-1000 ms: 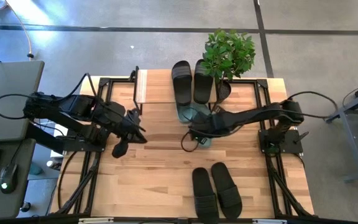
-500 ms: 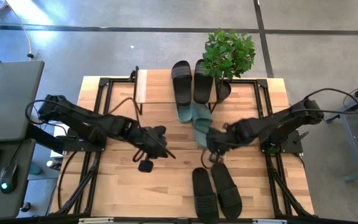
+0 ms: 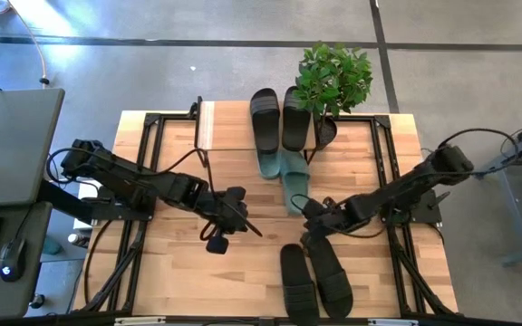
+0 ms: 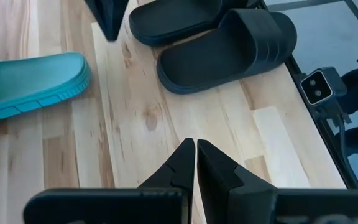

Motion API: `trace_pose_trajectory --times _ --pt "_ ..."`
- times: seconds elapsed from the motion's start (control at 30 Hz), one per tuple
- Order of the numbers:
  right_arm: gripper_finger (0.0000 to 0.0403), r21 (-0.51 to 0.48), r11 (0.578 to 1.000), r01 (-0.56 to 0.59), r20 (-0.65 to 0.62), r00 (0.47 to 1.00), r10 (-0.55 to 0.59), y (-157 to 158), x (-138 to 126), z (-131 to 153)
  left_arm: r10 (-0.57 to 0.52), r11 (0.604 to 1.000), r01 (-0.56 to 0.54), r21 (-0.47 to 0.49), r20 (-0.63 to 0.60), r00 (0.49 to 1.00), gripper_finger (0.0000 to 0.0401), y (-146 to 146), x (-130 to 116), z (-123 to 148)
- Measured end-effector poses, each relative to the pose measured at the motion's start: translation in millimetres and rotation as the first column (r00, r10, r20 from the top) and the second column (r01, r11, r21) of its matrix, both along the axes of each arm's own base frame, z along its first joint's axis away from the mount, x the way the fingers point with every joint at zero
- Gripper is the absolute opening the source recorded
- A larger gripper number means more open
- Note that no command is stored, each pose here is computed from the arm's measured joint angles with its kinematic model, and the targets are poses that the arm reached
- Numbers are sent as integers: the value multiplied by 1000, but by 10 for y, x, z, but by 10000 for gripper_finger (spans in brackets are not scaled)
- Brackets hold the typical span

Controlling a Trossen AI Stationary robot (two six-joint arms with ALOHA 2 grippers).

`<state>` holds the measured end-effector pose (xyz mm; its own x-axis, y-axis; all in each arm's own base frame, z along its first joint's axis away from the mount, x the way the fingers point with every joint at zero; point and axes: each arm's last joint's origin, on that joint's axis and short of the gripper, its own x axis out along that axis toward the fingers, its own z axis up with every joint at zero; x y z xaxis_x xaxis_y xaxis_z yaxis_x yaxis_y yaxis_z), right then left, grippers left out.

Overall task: Pick and place slides into the shelf
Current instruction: Put the green slipper under the shelf

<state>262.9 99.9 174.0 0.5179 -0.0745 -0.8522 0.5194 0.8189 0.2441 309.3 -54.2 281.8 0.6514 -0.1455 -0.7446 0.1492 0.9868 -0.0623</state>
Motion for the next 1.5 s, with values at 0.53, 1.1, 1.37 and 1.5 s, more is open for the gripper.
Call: trace_pose_trajectory --times 0.53,1.1,1.37,1.5 --pt "0 -59 987 147 -52 987 -150 -558 251 -311 19 1000 -19 -13 -19 1000 7 2 -13 -8" --pt "0 -88 958 274 -35 960 -278 -1043 302 -302 37 999 -38 -21 -57 998 7 7 -39 -30" --pt "0 -101 936 336 -28 940 -341 -1202 296 -300 54 998 -55 -11 -54 997 7 12 -37 -30" --pt "0 -101 927 360 -26 931 -364 -1241 292 -300 56 998 -57 -8 -54 997 7 13 -37 -30"
